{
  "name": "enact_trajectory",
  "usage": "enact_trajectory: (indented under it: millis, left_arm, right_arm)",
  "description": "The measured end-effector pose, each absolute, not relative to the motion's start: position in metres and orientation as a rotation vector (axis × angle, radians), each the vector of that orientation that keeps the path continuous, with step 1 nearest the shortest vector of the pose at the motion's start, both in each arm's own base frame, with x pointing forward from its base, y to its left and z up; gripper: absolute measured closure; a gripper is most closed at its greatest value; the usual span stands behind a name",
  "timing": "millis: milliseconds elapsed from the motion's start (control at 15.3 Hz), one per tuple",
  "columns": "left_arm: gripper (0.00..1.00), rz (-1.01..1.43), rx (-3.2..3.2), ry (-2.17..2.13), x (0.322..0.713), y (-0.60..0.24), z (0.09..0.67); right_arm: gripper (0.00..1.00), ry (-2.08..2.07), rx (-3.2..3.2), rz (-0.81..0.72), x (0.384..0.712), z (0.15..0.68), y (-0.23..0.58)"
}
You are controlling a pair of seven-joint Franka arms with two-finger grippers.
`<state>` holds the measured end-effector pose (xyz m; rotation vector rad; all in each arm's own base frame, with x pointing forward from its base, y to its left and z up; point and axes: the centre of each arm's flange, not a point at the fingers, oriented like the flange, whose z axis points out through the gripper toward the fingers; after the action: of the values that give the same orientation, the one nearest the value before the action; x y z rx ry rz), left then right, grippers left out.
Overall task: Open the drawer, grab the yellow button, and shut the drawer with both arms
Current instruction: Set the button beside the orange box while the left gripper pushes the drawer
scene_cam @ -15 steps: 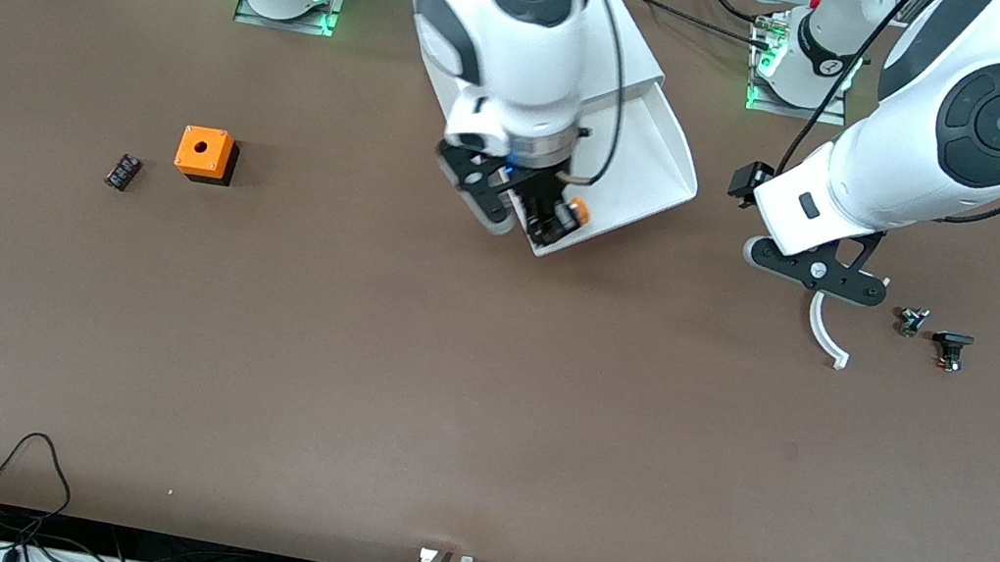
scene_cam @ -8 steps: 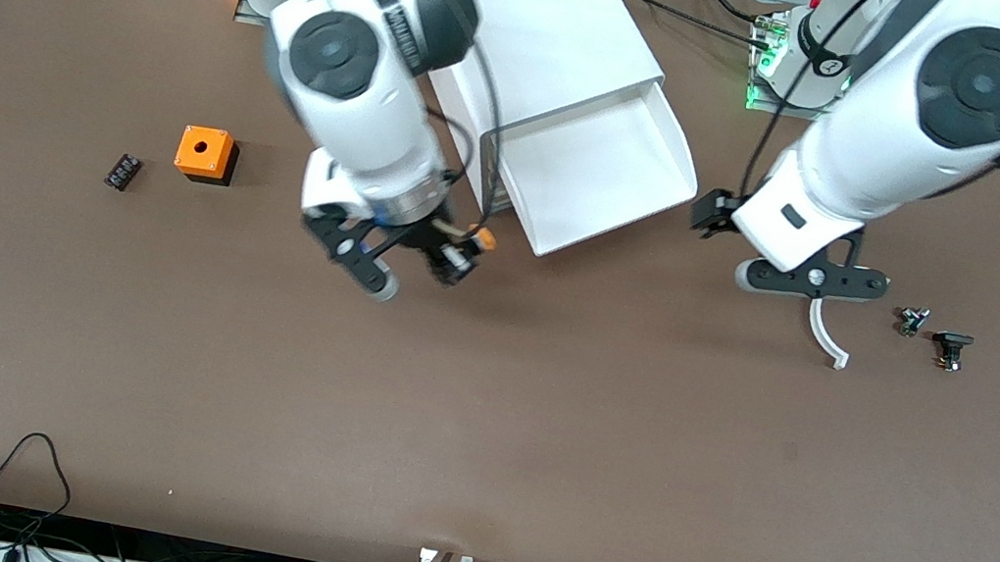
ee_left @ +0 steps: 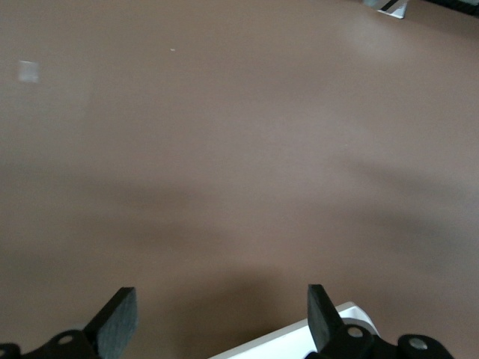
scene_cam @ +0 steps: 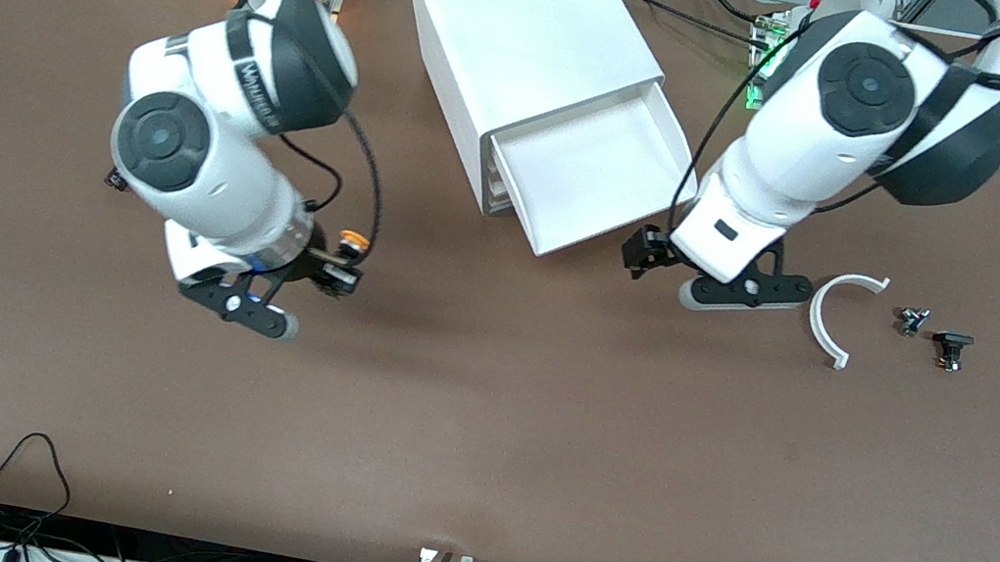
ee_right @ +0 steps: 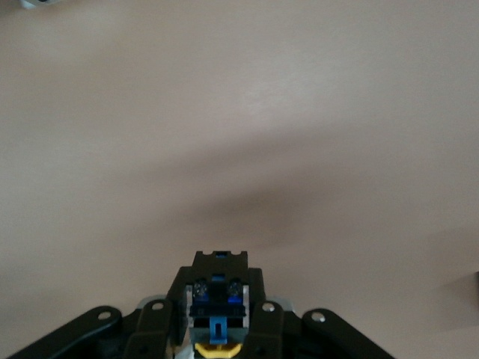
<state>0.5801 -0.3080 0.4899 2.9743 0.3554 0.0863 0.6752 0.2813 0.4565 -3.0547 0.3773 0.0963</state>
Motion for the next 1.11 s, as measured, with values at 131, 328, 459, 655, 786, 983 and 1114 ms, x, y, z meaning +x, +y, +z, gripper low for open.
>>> enact_trajectory:
  millis: [131, 328, 459, 655, 786, 983, 1114]
  left_arm:
    - [0.0, 0.108, 2.953, 0.356, 0.571, -0.32, 0.469]
    - [0.0, 0.06, 2.96, 0.447, 0.548, -0.335, 0.441]
    - [0.0, 0.055, 2.974, 0.485, 0.531, -0.349, 0.423]
    - [0.0, 0.067, 3.032, 0.459, 0.51, -0.36, 0.396]
    - [0.0, 0.083, 3.054, 0.443, 0.508, -0.358, 0.39]
    - [0.0, 0.081, 3.062, 0.451, 0.509, -0.353, 0.386]
    - [0.0, 0.078, 3.062, 0.457, 0.508, -0.353, 0.382]
  right_arm:
    - [0.67, 0.28, -3.094, 0.107, 0.685, 0.445, 0.244]
    - [0.67, 0.183, -3.129, 0.085, 0.689, 0.431, 0.203]
    - [0.67, 0.093, -3.141, 0.02, 0.69, 0.414, 0.176]
    - [0.67, -0.007, -3.163, -0.075, 0.685, 0.375, 0.126]
    - [0.67, -0.045, -3.172, -0.123, 0.678, 0.346, 0.105]
    - [0.67, -0.087, -3.182, -0.154, 0.665, 0.309, 0.083]
    - [0.67, -0.1, -3.187, -0.17, 0.658, 0.29, 0.066]
